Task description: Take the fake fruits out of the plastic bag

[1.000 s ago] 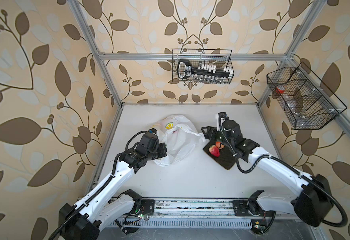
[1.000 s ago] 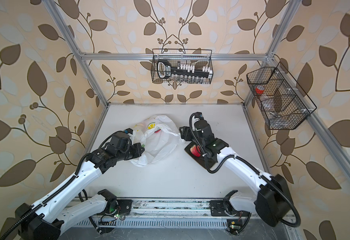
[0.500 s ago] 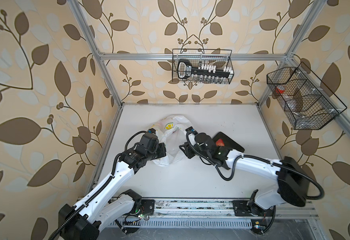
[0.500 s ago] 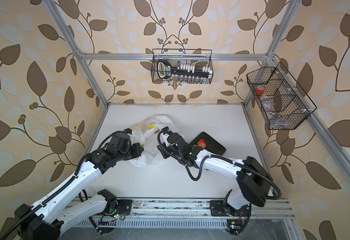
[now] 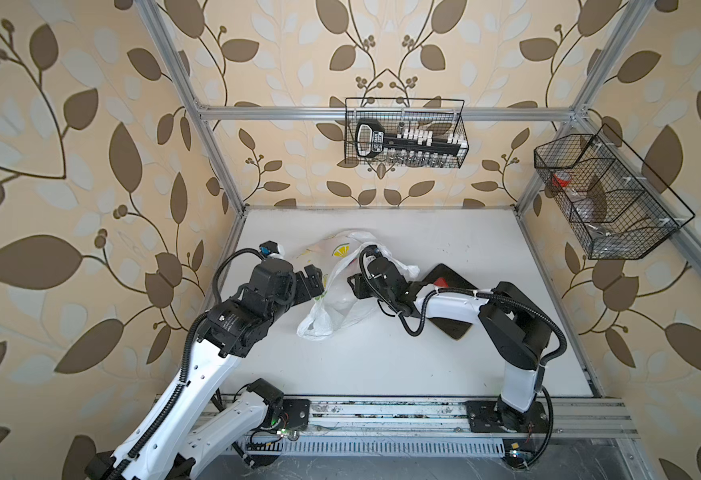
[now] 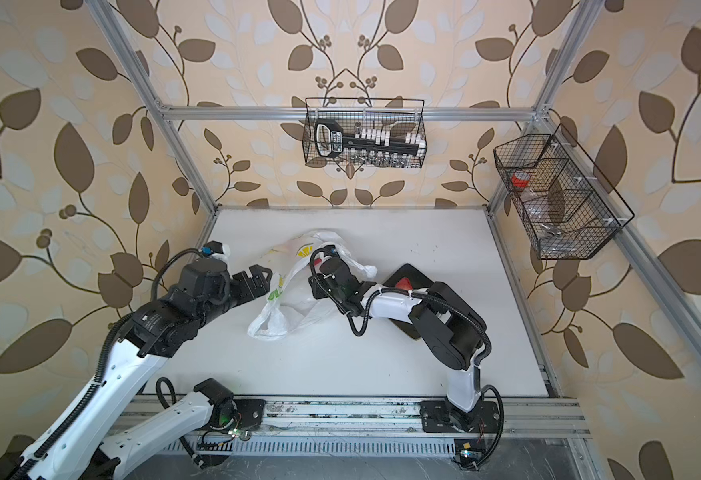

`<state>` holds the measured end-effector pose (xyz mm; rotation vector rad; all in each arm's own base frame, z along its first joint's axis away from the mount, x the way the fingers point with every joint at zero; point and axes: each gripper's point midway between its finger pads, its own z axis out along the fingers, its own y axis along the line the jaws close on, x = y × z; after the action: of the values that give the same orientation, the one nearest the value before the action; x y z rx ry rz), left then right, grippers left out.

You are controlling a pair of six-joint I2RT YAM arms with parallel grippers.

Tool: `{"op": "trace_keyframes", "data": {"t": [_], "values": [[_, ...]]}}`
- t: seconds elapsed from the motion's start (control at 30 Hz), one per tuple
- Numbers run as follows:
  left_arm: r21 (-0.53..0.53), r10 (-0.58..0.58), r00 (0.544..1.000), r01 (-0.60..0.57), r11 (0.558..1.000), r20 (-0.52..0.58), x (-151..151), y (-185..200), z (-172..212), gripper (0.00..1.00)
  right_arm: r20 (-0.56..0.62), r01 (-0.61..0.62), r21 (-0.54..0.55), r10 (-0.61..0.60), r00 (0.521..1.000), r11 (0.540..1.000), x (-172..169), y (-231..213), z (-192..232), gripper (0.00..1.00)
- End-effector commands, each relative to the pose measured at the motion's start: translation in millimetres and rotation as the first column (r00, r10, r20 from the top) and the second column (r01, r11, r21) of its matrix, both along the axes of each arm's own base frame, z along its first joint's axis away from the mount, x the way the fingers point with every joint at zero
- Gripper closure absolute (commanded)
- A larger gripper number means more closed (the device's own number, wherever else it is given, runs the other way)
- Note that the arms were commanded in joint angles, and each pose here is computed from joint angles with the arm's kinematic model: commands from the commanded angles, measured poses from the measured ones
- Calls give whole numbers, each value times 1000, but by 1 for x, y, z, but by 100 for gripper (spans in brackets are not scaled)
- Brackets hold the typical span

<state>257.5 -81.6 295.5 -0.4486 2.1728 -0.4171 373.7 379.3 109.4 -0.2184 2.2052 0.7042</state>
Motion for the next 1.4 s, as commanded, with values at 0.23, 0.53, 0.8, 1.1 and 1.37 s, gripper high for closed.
{"op": "trace_keyframes", "data": {"t": [0.23, 0.53, 0.8, 1.1, 1.37], "values": [[-162, 336, 891, -396, 904, -306, 84, 57, -77, 1, -24, -30, -5, 30, 999, 1000, -12, -6, -6, 53], [-278, 337, 770, -543, 792, -542, 156, 75, -153, 1, 2, -72, -11, 72, 997, 997, -16, -4, 4, 53], [-296, 273, 734, -543, 786, -622, 186, 68, -202, 42, 5, -80, -11, 80, 997, 997, -16, -4, 5, 53], [-349, 157, 898, -314, 883, -410, 200, 47, -130, 100, -7, -51, -20, 51, 999, 998, -11, -18, 3, 52], [-315, -70, 994, 41, 948, -79, 167, -16, -27, 100, -15, -1, -31, 1, 1000, 1000, -6, -42, 6, 51]]}}
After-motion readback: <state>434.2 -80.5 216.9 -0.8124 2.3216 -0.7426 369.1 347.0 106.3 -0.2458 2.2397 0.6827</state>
